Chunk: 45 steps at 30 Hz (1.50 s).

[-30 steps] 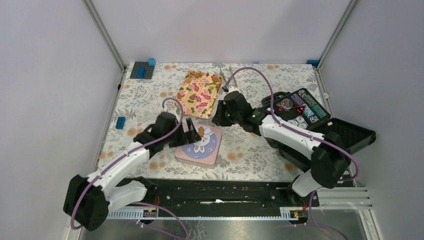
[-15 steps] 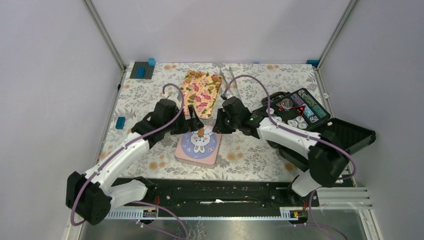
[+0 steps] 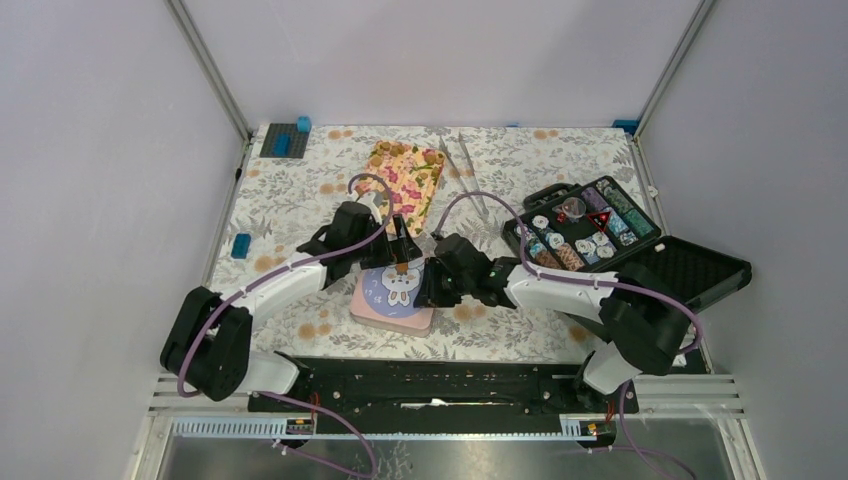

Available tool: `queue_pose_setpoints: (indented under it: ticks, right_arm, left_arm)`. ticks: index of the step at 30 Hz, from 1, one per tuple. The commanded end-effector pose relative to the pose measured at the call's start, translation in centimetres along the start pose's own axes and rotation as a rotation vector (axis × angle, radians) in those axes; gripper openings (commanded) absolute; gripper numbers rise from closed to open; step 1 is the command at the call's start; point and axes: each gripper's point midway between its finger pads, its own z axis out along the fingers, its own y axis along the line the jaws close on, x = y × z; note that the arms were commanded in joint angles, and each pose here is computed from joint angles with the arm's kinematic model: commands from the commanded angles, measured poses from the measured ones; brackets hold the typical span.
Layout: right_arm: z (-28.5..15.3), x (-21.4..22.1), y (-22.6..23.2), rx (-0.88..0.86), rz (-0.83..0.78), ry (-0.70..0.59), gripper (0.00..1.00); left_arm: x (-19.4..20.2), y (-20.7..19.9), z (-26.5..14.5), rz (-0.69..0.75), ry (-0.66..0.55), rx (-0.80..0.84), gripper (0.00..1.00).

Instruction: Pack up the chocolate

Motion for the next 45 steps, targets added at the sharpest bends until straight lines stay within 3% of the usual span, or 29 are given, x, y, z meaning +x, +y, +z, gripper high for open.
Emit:
queue_pose_setpoints:
  ticks: [1,6,11,15,20,22,26,28,29,31,35,39,45]
  right_arm:
    - [-0.5,0.1,-1.6,0.097,-0.055,0.005,0.27]
    - [-4.6,-6.0,2.1,0.101,-0.163,-0.205,0.28]
    - [-7.5,-9.8,4.1,0.08,-0.197,-0.379,0.29]
    - [-5.1,-9.1,2.1,0.148,-0.214,-0.331,0.29]
    - [0.6,-4.1,-2.4,0.214,-0.21,-0.099,0.3]
    - [1.0,-3.2,-3.1,0.265,-0.224,-0.005,0.28]
    - [-3.1,-8.5,-1.5,0.306,-0.289,-0.234,0.31]
    - [-5.6,-11.3,-0.8,0.327,-0.295,-0.348,0.39]
    - [-6.8,-12.6,-0.8,0.34,-0.288,-0.396,0.51]
    - [-9.6,-15.2,-1.7,0.394,-0.248,-0.491,0.96]
    - [-15.4,-19.3,-5.5,0.597,-0.171,-0.617,1.0]
    - [-21.1,-21.0,-9.4,0.763,-0.108,-0.701,1.0]
    - [-25.4,-19.8,-10.5,0.746,-0.064,-0.82,1.0]
  left_arm:
    - [1.4,0.7,-0.6,-0.016,0.05,-0.025,0.97]
    - [-4.8,-3.0,-5.4,0.048,-0.14,0.001,0.99]
    - [-6.6,-3.5,-6.5,0.031,-0.231,0.002,0.99]
    - [-4.3,-0.7,-2.8,-0.016,-0.164,-0.053,0.99]
    - [-0.2,2.9,0.8,-0.076,-0.051,-0.132,0.99]
    - [-0.2,2.5,0.2,-0.079,-0.021,-0.139,0.97]
    - [-4.8,-0.8,-4.1,-0.012,-0.154,-0.092,0.99]
    - [-7.1,-2.3,-6.8,0.023,-0.226,-0.077,0.99]
    - [-8.1,-3.1,-8.1,0.04,-0.256,-0.067,0.99]
    - [-9.8,-3.3,-10.6,0.067,-0.322,-0.1,0.99]
    - [-12.3,-0.8,-14.6,0.071,-0.411,-0.277,0.99]
    - [-12.1,4.5,-16.6,0.033,-0.372,-0.489,0.99]
    - [-10.9,7.2,-17.9,-0.082,-0.338,-0.537,0.99]
